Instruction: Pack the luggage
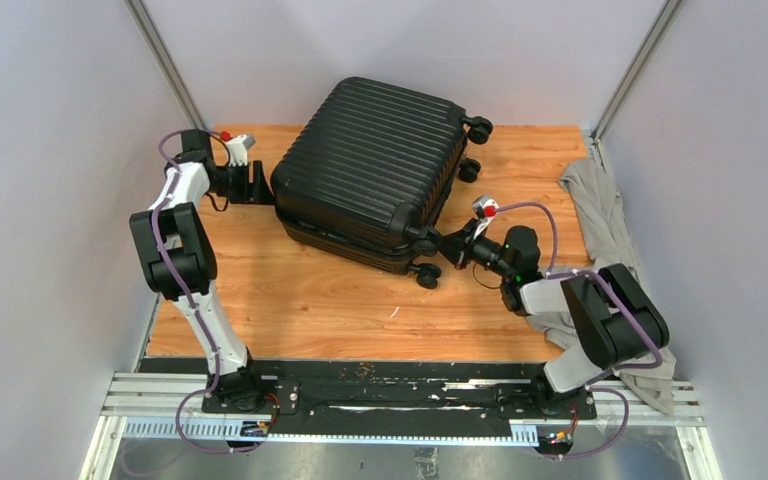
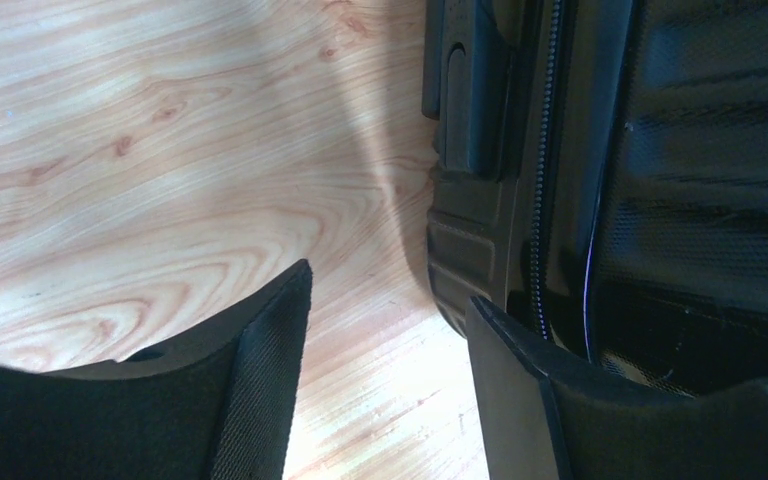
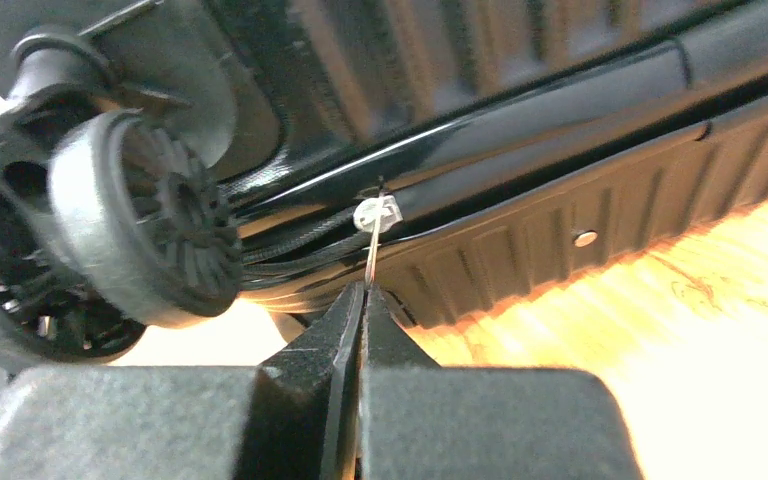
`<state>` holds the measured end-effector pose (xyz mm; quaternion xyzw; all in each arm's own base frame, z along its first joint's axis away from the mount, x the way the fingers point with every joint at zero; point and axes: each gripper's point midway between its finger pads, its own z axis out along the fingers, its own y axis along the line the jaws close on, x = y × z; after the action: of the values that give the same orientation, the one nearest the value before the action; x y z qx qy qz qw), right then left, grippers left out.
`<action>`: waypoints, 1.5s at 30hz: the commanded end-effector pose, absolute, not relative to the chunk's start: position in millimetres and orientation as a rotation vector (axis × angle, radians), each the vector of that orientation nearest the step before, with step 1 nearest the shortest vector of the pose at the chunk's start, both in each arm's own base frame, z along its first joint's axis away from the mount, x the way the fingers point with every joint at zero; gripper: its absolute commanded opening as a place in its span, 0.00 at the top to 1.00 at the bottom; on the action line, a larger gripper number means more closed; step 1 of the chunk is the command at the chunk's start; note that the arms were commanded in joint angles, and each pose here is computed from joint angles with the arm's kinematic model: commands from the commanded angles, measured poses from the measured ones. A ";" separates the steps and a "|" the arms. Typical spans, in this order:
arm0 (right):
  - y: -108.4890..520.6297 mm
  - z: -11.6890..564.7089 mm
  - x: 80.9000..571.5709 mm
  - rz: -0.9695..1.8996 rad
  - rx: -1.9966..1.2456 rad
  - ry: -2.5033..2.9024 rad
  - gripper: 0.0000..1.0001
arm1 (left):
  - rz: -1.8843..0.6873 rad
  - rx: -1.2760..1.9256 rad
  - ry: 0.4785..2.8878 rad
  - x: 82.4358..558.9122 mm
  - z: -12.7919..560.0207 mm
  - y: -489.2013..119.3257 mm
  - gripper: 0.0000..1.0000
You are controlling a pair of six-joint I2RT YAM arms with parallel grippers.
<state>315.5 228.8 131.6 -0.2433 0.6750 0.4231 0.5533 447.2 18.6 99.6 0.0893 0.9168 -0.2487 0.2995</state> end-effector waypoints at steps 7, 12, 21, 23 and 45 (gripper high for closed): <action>261.9 126.4 252.0 0.851 -0.706 1.533 1.00 | -0.759 0.221 2.431 434.4 85.7 -4.1 0.47; 268.6 127.9 243.8 0.829 -0.715 1.516 1.00 | -0.774 0.217 2.420 432.2 90.8 -6.8 0.49; 299.6 135.3 237.8 0.625 -0.790 1.451 1.00 | -0.847 0.245 2.394 427.1 90.7 -25.8 0.55; 304.3 135.1 237.6 0.549 -0.784 1.451 1.00 | -0.865 0.269 2.391 424.7 90.4 -33.3 0.56; 253.9 144.1 251.6 0.352 -0.422 1.793 0.58 | -0.824 0.378 2.360 383.4 120.3 -25.1 0.65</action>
<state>254.2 319.1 160.8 -0.2742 0.7026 0.2073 0.6231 398.2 -38.6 93.9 0.1336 0.8961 -0.3149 0.2830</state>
